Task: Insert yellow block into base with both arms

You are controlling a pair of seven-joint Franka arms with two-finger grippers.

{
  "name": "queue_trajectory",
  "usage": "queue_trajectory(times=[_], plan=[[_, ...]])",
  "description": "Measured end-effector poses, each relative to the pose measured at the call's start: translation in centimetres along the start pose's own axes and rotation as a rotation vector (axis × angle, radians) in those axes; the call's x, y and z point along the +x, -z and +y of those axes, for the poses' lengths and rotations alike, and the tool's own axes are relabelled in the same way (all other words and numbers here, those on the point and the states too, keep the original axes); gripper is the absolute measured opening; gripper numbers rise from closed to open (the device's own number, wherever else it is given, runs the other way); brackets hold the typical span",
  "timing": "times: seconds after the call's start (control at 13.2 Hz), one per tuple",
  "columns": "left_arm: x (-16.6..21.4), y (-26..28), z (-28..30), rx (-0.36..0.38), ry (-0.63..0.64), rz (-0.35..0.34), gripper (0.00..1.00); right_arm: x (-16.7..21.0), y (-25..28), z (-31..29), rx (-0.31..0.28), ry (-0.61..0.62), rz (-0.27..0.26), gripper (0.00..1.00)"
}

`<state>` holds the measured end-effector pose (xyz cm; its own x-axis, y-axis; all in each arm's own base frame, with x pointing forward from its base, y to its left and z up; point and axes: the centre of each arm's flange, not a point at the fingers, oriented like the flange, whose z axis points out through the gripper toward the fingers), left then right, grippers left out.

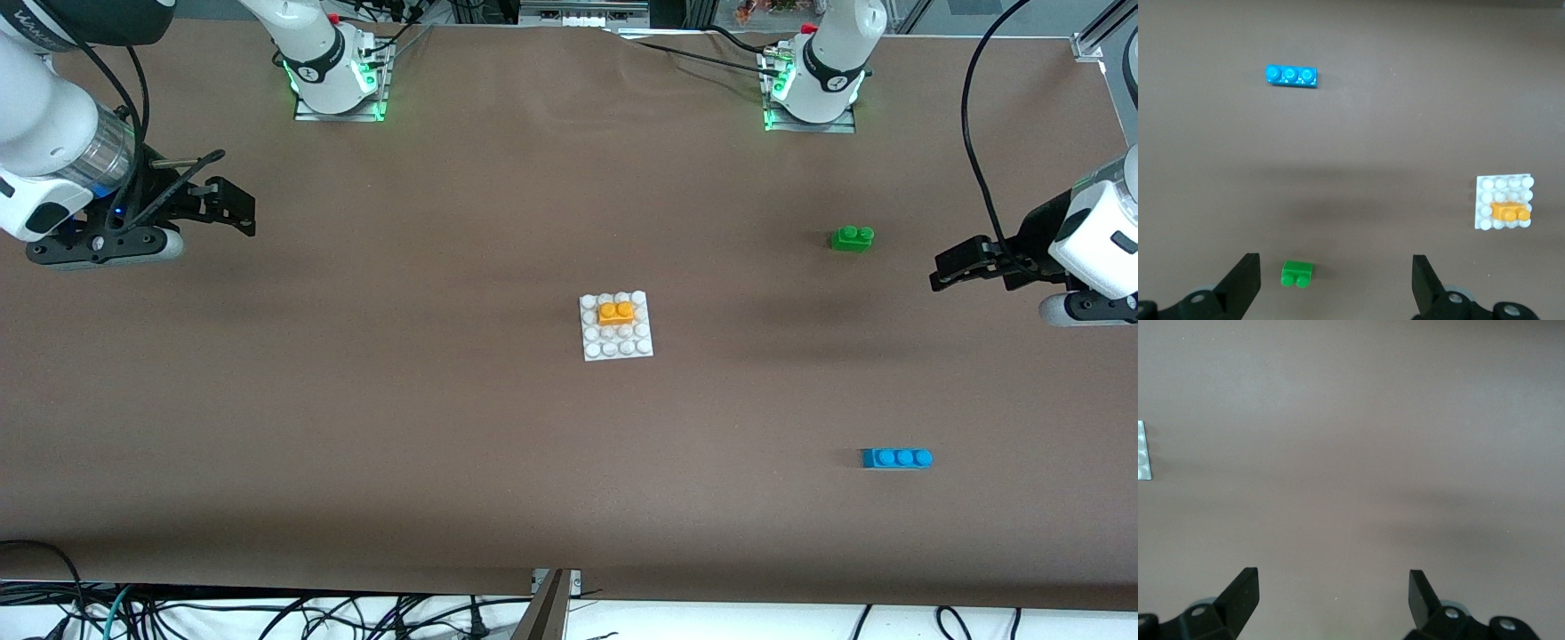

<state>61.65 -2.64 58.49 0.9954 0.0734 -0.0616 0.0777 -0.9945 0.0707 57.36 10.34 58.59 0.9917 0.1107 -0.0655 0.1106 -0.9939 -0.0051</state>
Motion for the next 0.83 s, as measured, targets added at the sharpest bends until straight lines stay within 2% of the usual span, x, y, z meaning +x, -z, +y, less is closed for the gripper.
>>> queue_trajectory(times=[0.83], plan=[[-0.03,-0.20,-0.76,0.002,0.010,-0.013,1.00,-0.12,0.22,0.00,-0.001,0.000,0.004,1.00]])
